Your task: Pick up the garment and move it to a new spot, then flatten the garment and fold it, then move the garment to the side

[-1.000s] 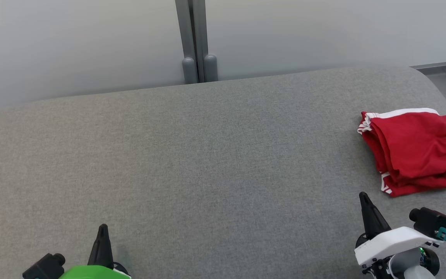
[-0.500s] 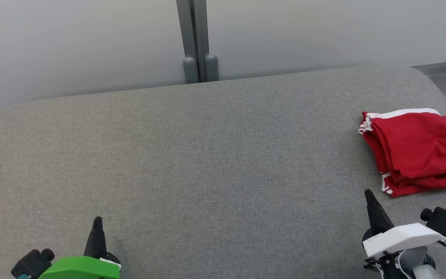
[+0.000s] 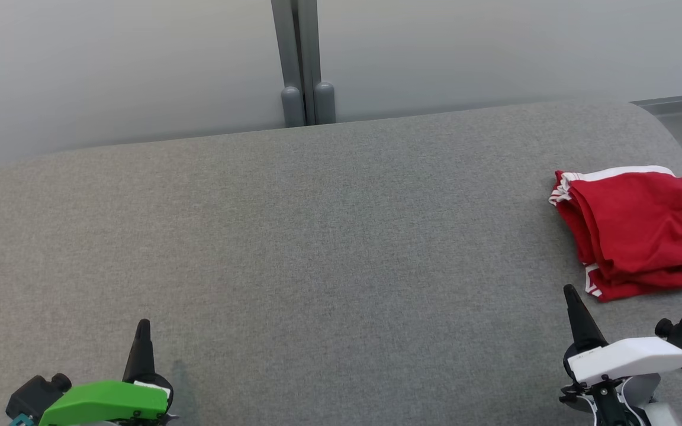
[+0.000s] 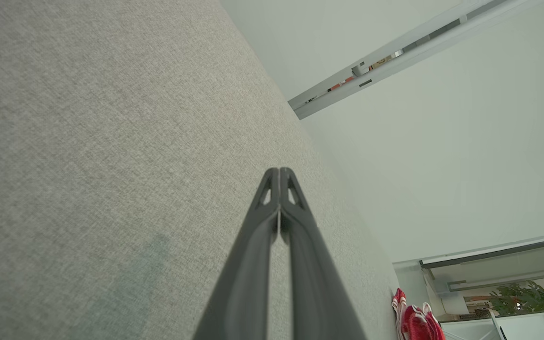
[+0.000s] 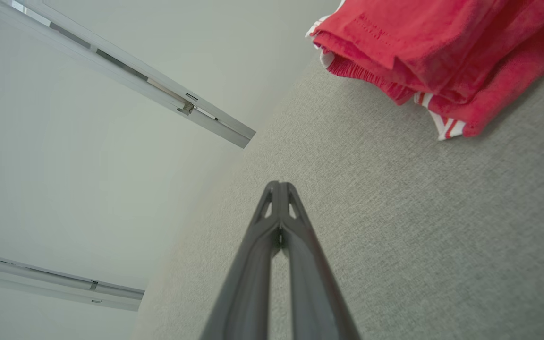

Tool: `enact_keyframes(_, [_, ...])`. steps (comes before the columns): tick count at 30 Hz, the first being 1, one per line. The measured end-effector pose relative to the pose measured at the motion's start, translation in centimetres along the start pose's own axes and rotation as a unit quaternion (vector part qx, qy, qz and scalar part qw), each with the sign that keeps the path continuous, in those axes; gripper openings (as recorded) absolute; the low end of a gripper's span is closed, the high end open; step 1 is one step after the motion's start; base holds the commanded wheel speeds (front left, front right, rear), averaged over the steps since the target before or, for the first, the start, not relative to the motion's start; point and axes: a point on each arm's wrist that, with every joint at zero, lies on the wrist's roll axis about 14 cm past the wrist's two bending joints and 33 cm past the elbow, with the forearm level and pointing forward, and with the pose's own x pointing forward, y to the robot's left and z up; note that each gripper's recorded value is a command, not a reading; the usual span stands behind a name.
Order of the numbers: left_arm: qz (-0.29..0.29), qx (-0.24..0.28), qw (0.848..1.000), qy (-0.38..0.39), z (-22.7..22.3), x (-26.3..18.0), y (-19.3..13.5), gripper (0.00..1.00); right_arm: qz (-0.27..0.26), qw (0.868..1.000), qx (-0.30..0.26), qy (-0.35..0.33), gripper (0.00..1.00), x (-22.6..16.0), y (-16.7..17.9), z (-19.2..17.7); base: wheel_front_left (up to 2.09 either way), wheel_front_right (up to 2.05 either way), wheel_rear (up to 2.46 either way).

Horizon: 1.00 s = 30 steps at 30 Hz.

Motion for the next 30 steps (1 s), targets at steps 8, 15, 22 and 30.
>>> enact_keyframes(8, [-0.005, -0.038, 0.999, -0.004, 0.5, 0.3, -0.4, 0.00, 0.004, 0.999, 0.042, -0.001, 0.00, 0.2, 0.3, 0.3, 0.00, 0.00, 0.00])
enact_keyframes(15, [-0.009, -0.068, 0.998, -0.005, 0.9, 0.5, -0.6, 0.00, 0.006, 0.997, 0.078, -0.001, 0.00, 0.3, 0.4, 0.5, 0.00, 0.00, 0.00])
enact_keyframes(22, [-0.016, -0.096, 0.995, -0.007, 1.4, 0.7, -1.0, 0.00, 0.008, 0.994, 0.111, -0.002, 0.00, 0.4, 0.5, 0.8, 0.00, 0.00, 0.00])
enact_keyframes(30, [-0.023, -0.126, 0.992, -0.008, 1.8, 0.9, -1.3, 0.00, 0.013, 0.989, 0.148, 0.000, 0.00, 0.5, 0.7, 0.9, 0.00, 0.00, 0.00])
